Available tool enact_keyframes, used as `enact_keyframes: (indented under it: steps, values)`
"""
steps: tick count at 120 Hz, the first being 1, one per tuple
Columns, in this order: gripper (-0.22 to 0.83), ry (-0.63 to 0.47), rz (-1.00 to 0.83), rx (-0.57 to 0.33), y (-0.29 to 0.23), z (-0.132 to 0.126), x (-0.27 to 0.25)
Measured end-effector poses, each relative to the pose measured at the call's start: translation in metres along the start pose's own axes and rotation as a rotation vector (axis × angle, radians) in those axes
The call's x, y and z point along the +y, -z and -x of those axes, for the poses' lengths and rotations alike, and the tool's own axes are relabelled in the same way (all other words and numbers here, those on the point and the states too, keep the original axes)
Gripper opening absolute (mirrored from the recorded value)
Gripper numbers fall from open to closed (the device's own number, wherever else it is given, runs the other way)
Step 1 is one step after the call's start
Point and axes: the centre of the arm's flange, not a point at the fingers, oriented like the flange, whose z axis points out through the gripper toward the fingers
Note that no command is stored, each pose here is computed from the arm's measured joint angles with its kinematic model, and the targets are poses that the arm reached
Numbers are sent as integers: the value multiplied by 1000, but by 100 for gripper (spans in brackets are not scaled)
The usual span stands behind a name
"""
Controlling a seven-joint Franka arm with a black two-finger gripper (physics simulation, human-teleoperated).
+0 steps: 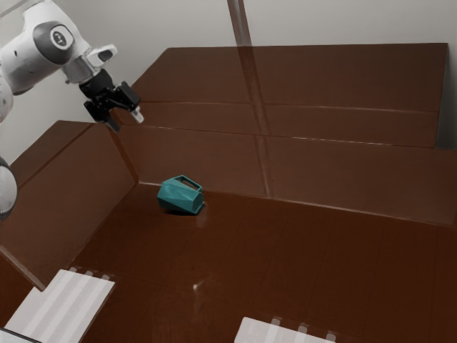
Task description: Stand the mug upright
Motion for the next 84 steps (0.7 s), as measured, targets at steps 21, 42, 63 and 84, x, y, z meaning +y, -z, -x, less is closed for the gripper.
enact_keyframes:
  steps: [21, 42, 63, 84]
  values:
    - [62, 10, 186, -13, -52, -17, -48]
    - [62, -14, 266, -37, -88, -18, -64]
    - [61, -11, 346, -99, -146, -14, -77]
    - [61, -20, 398, -116, -176, -9, -82]
